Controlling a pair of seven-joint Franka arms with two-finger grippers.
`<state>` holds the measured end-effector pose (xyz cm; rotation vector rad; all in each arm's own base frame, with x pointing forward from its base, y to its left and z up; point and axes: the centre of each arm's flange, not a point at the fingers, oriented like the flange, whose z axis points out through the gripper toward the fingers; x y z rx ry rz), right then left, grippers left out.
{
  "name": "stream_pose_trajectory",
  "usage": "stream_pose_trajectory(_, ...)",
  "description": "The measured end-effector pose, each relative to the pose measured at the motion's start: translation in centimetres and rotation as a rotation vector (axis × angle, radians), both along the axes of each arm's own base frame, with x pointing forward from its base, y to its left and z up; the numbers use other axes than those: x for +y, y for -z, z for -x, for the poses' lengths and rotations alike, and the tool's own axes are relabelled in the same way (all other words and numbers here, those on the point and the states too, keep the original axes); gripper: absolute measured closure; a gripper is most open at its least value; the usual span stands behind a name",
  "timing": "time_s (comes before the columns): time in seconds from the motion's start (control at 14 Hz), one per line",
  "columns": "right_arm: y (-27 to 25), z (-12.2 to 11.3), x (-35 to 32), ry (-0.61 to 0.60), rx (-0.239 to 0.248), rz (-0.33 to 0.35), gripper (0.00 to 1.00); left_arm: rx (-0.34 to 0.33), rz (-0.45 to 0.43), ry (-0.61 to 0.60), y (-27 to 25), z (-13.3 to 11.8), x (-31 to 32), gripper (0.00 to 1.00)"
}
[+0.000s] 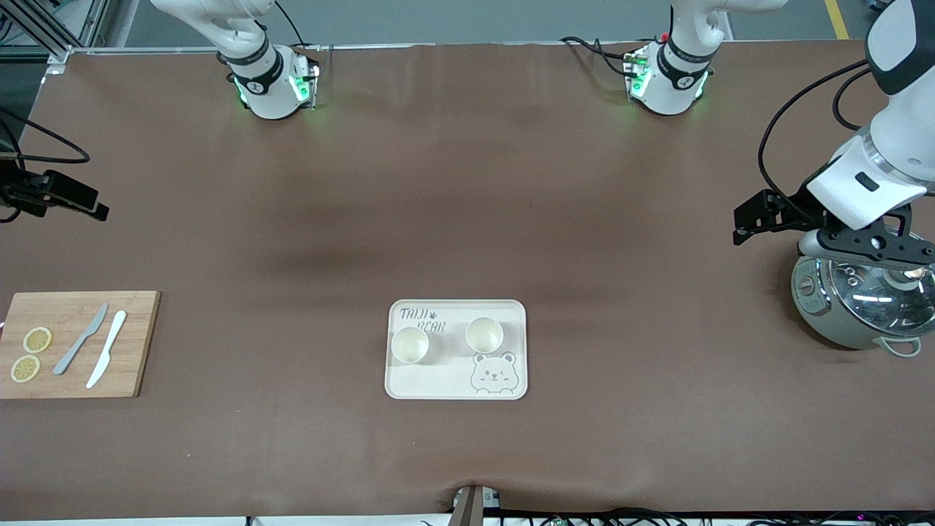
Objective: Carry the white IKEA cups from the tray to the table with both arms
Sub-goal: 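Move the left gripper down toward the cup on the bear tray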
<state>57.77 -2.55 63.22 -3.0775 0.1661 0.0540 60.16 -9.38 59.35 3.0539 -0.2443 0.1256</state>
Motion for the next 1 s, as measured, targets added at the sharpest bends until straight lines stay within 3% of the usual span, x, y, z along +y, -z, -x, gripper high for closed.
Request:
stream_pose_trajectory(0.71,-0.1,0.0,1.3,-0.024,-0.001,0.001,0.0,-0.001,0.001,0.093,0.4,0.1,-2.7,0.0)
stream_pose_trajectory(1.0,-0.2,-0.1,1.5,-0.027,-0.004,0.001,0.0,0.028,0.009,0.034,3.0,-0.8,-7.9,0.0)
